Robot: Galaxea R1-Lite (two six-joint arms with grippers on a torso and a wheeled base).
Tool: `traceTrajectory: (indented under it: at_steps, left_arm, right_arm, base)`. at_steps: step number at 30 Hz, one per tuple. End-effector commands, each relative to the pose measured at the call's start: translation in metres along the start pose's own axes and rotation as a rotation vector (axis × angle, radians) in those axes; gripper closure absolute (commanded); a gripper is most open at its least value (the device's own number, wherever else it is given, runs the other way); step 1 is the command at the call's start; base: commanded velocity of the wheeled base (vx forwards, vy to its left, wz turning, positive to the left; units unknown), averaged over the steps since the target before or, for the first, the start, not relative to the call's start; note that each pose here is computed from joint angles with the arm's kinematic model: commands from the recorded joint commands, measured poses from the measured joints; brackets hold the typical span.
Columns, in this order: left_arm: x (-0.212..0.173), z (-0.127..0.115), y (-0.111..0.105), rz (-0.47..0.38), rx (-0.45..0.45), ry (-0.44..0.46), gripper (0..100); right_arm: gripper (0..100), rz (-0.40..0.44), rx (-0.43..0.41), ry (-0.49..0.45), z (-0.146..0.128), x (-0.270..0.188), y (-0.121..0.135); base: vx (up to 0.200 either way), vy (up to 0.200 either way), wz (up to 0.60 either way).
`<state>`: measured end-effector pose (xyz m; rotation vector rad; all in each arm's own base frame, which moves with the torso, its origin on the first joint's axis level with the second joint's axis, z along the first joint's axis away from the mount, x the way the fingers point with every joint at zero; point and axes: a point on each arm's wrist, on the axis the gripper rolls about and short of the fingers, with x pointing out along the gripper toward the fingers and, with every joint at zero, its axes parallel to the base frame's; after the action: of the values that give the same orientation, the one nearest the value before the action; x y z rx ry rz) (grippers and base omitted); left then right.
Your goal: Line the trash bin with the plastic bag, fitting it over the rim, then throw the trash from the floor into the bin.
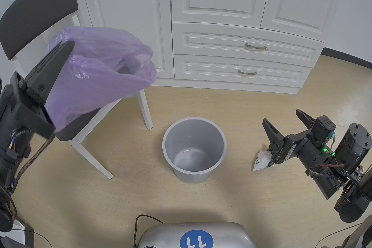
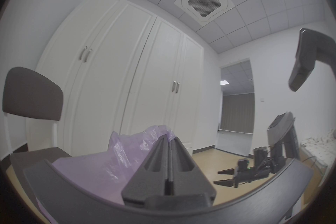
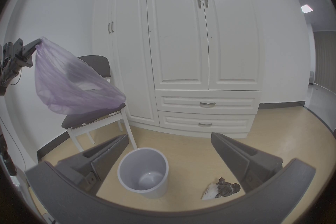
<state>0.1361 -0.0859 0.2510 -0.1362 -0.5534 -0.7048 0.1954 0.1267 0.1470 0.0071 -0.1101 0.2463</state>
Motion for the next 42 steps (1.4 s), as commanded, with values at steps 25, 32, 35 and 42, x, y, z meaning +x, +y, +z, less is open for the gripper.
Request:
traceTrajectory:
  at_steps: [25, 32, 35, 42]
  left_arm:
    - [-0.027, 0.019, -0.028, -0.174, -0.095, 0.002, 100]
    - [-0.029, 0.019, -0.03, -0.195, -0.101, 0.005, 100]
    - [-0.029, 0.017, -0.03, -0.205, -0.102, 0.011, 100]
    - [-0.029, 0.017, -0.03, -0.206, -0.102, 0.011, 100]
  right_arm:
    - [0, 0.117, 0.167, 0.054, -0.002, 0.001, 0.032]
    - [0, 0.006, 0.334, 0.254, 0.028, 0.06, 0.023]
    - [0, 0.016, 0.591, 0.377, 0.05, 0.08, 0.034]
    - [0, 0.117, 0.639, 0.53, 0.038, 0.067, 0.066]
  base:
    - [0.0, 0.0, 0.0]
    - [0.0, 0.0, 0.0]
    - [0.0, 0.0, 0.0]
    - [0.0, 0.0, 0.0]
